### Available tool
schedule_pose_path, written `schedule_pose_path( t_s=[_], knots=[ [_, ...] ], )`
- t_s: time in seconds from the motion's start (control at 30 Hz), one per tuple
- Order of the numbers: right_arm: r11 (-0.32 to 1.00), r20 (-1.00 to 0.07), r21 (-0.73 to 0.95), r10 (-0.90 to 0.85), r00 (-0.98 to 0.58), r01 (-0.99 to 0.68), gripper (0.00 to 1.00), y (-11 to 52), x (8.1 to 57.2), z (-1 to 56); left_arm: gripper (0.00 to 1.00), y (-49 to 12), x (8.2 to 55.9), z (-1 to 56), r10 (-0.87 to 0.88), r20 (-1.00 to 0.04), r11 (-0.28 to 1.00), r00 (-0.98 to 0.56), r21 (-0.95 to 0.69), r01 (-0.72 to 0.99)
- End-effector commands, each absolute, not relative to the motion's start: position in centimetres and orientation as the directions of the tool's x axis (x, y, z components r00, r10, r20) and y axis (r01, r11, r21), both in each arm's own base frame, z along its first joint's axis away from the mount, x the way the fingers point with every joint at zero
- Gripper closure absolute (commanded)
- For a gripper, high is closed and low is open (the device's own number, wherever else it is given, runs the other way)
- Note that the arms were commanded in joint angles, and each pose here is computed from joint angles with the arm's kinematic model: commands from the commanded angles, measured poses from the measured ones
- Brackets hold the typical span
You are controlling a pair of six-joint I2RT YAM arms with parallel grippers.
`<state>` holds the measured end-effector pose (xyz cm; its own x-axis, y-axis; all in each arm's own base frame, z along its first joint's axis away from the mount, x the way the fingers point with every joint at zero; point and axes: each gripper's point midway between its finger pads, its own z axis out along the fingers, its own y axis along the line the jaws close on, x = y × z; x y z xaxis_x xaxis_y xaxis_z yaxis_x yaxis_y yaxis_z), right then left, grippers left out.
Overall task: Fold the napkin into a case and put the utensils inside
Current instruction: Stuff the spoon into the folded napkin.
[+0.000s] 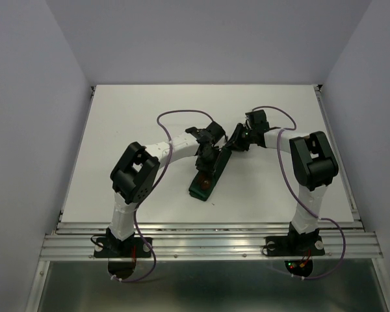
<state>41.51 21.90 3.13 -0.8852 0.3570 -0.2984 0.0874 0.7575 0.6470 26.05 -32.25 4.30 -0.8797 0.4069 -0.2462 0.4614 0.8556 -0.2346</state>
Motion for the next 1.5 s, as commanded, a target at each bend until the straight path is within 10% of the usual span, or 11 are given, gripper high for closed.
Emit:
schedule_pose_path(
  t_s=[0.0,1.47],
  knots=[
    [0.766,-0.293,0.637,0.341,-0.893,0.083,0.72,22.5,41.2,2.4,0.66,-32.3,25.3,4.6,0.420,-0.238,0.847,-0.876,-0.244,0.472],
    [0.766,-0.290,0.638,0.335,-0.897,0.080,0.72,22.5,40.9,2.4,0.81,-33.5,27.2,3.5,0.482,-0.246,0.837,-0.841,-0.157,0.525]
  ],
)
